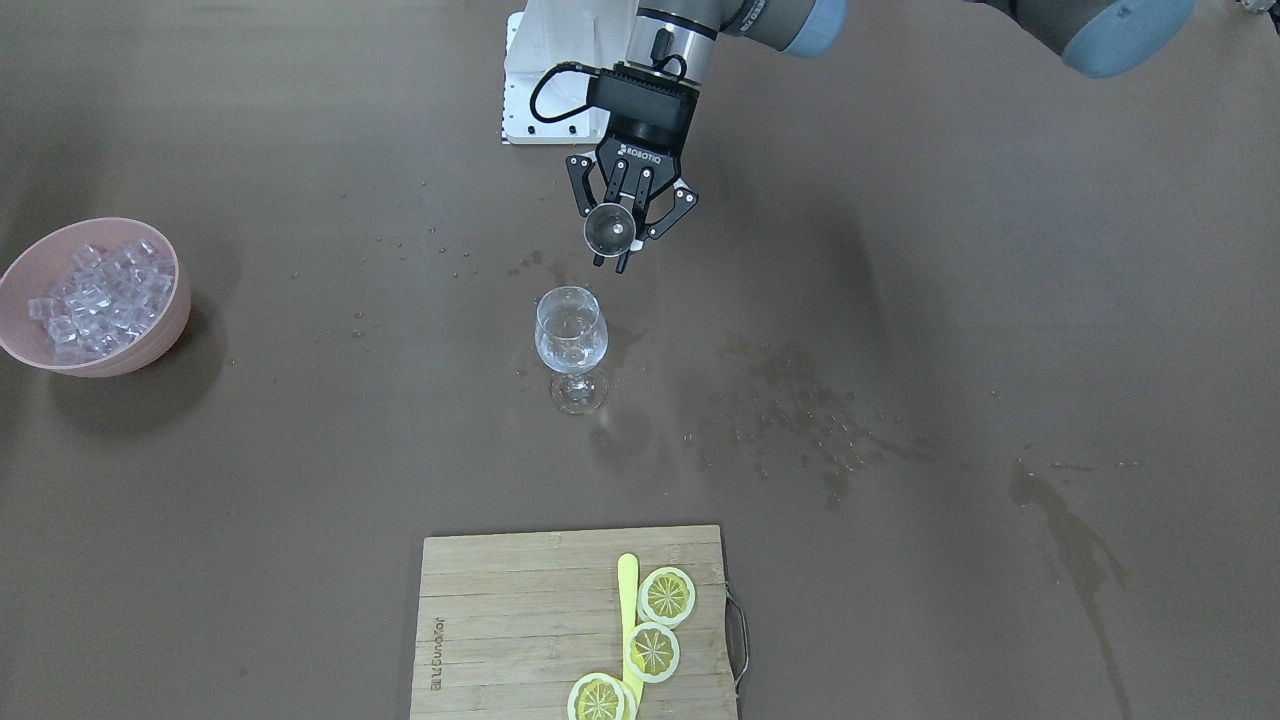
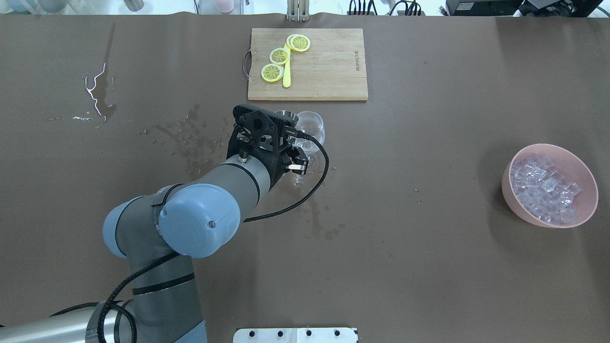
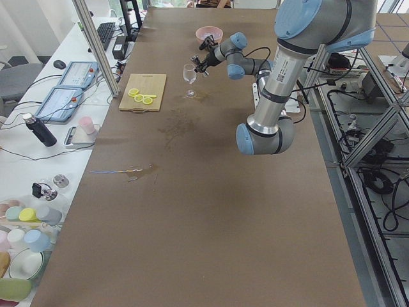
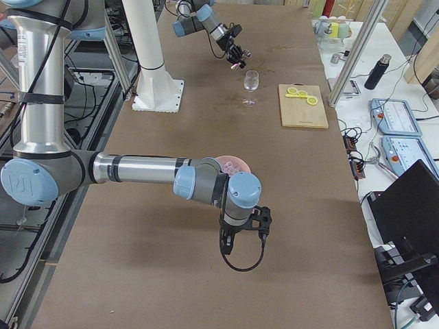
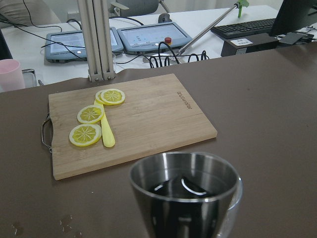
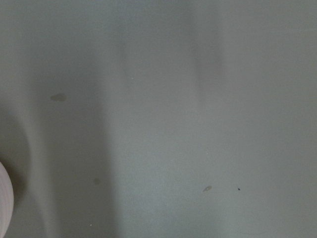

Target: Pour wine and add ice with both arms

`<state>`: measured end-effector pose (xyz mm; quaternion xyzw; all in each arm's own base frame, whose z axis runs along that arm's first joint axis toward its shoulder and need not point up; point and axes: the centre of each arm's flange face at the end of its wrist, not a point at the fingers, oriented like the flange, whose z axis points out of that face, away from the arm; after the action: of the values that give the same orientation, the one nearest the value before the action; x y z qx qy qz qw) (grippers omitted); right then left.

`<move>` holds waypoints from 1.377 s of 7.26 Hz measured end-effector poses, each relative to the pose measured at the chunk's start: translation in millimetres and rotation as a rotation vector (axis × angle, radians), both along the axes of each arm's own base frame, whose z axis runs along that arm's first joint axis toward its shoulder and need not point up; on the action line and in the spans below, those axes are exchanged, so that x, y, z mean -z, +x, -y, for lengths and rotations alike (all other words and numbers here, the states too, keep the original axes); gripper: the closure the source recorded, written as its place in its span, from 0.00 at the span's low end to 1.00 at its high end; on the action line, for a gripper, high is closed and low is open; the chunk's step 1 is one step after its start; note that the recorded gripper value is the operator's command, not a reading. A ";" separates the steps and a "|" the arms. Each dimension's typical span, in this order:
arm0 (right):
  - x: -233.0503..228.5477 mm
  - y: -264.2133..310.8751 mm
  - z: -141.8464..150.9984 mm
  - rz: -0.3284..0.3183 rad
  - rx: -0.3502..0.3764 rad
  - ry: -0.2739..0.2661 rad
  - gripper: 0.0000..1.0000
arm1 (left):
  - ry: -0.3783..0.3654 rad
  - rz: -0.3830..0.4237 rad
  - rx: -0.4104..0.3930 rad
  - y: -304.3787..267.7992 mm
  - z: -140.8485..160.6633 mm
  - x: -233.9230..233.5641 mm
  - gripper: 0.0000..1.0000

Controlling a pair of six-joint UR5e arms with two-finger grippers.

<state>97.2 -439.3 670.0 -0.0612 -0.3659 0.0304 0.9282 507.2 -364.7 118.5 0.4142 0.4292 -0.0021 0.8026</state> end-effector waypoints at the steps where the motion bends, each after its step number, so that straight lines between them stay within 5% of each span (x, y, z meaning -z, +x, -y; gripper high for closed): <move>1: -0.5 0.0 -0.1 0.000 0.000 -0.001 0.00 | -0.010 0.017 -0.012 2.0 -0.2 10.9 1.00; 10: -9.9 -0.5 -1.3 0.007 -0.001 -0.019 0.00 | -0.077 0.120 -0.096 -4.2 18.2 45.3 1.00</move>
<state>96.7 -438.0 679.8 -0.0702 -0.3689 0.0340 0.9262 503.0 -382.8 73.1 0.3612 0.3995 0.0447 0.8413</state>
